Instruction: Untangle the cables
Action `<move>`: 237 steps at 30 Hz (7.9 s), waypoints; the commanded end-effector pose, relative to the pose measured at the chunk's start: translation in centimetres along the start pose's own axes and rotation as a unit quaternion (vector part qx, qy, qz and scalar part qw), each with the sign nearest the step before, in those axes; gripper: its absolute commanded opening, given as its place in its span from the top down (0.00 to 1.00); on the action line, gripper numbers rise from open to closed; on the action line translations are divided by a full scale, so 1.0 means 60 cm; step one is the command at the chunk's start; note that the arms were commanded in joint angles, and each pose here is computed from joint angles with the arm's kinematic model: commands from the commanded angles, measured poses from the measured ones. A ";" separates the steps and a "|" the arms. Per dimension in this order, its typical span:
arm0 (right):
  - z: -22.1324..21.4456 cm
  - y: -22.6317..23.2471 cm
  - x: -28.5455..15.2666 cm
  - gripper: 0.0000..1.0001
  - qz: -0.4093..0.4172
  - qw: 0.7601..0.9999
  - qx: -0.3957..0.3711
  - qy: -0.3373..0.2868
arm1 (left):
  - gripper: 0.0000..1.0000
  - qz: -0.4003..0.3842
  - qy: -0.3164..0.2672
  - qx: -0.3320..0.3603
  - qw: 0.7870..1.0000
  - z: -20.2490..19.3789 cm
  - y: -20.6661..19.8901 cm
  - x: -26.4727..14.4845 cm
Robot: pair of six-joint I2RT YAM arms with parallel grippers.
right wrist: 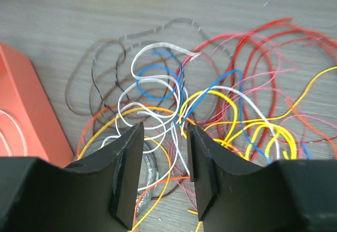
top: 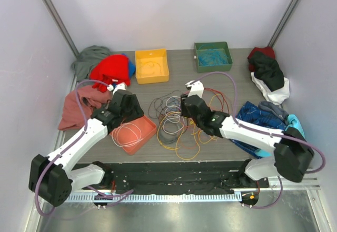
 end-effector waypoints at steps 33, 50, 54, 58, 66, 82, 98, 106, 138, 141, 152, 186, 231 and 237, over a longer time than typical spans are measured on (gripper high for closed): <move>0.023 0.048 0.224 0.42 0.090 0.954 0.286 0.007 | 0.39 -0.058 -0.034 -0.010 0.998 0.003 0.002 -0.042; 0.016 0.044 0.258 0.42 0.076 0.951 0.300 0.015 | 0.39 -0.038 -0.040 -0.008 0.998 0.001 0.017 -0.049; 0.019 0.041 0.233 0.42 0.077 0.954 0.290 0.008 | 0.39 -0.042 -0.037 -0.010 0.998 -0.001 0.015 -0.047; 0.014 0.042 0.212 0.42 0.075 0.961 0.267 0.011 | 0.39 -0.043 -0.033 -0.011 0.998 -0.004 0.016 -0.046; -0.032 0.051 0.221 0.43 0.068 0.968 0.237 0.054 | 0.39 -0.048 -0.028 -0.015 0.998 -0.009 0.016 -0.043; -0.036 0.061 0.284 0.43 0.057 0.971 0.226 0.058 | 0.39 -0.039 -0.025 -0.010 0.999 -0.009 0.018 -0.040; -0.028 0.049 0.298 0.83 0.054 0.970 0.232 0.043 | 0.39 -0.033 -0.023 -0.008 0.999 -0.011 0.021 -0.039; -0.009 0.030 0.235 0.97 0.045 0.975 0.216 0.030 | 0.39 -0.040 -0.025 -0.010 0.999 -0.011 0.022 -0.045; 0.402 0.079 -0.242 0.99 0.249 0.939 0.169 -0.164 | 0.00 -0.477 -0.269 0.011 0.837 0.046 -0.109 -0.178; 0.409 0.078 -0.253 0.99 0.259 0.935 0.176 -0.166 | 0.00 -0.498 -0.271 0.071 0.821 0.039 -0.136 -0.186; 0.406 0.077 -0.266 0.99 0.273 0.930 0.186 -0.159 | 0.00 -0.483 -0.265 0.250 0.796 -0.021 -0.208 -0.122; 0.319 0.018 -0.265 0.45 0.200 0.957 0.152 -0.147 | 1.00 -0.209 -0.219 0.198 0.932 0.133 -0.185 -0.275; 0.130 -0.002 -0.175 0.48 0.142 0.980 0.123 -0.067 | 1.00 0.170 0.016 0.182 0.968 0.017 0.053 -0.090; 0.125 0.000 -0.168 0.48 0.141 0.981 0.120 -0.063 | 1.00 0.188 -0.025 0.167 0.968 0.051 0.071 -0.117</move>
Point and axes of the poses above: each gripper's point midway between its finger pads, its own x axis out along the fingers, its own y axis along the line the jaws close on, z = x × y, the point moved 7 cm from there along -x, back along the fingers, and after that the axes turned 6 degrees about -x, right-handed, at the moved point
